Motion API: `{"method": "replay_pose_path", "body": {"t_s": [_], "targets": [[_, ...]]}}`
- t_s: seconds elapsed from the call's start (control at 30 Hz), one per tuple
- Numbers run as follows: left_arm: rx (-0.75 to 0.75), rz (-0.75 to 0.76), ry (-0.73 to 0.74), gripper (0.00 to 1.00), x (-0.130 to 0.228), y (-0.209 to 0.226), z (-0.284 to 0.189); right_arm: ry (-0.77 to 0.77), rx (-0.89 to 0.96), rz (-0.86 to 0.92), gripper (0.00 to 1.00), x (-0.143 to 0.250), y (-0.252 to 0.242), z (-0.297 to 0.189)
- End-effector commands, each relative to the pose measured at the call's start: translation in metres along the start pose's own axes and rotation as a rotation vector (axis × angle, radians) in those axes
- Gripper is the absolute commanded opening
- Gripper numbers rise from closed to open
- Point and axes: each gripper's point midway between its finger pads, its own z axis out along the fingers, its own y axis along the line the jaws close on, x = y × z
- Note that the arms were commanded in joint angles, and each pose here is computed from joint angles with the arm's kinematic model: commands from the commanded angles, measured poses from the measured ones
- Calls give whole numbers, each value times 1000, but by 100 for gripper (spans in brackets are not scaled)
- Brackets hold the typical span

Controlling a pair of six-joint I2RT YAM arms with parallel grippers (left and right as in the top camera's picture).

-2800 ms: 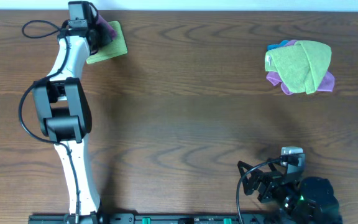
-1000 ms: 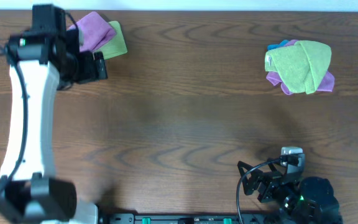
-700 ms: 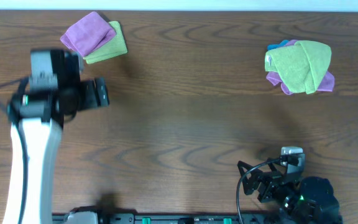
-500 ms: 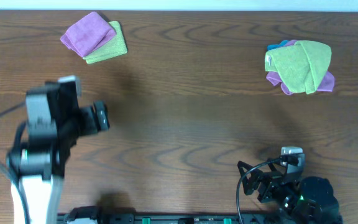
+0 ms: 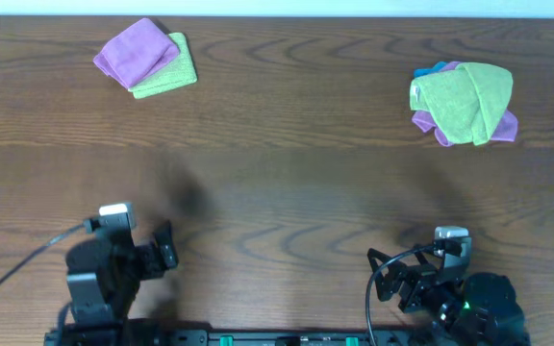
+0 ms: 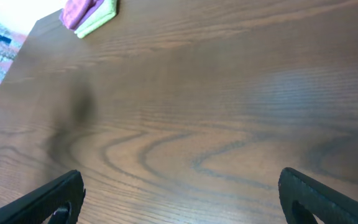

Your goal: Fold the cloth

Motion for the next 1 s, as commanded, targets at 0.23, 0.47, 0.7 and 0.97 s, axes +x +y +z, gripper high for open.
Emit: {"method": "replay_pose_path", "body": {"t_s": [0.23,0.47,0.7,0.97], "targets": [[-23,1,-54,95,33,11,17,-10,4,17,99,-2,-1,-1],[21,152,-31,95,47,2,25,-10,3,17,99,-2,-1,-1],[38,221,-19,95,60,0,32,-10,4,17,99,-2,-1,-1],[20,280,-4,95,65,4,35,-10,3,17,99,-2,-1,-1]]}}
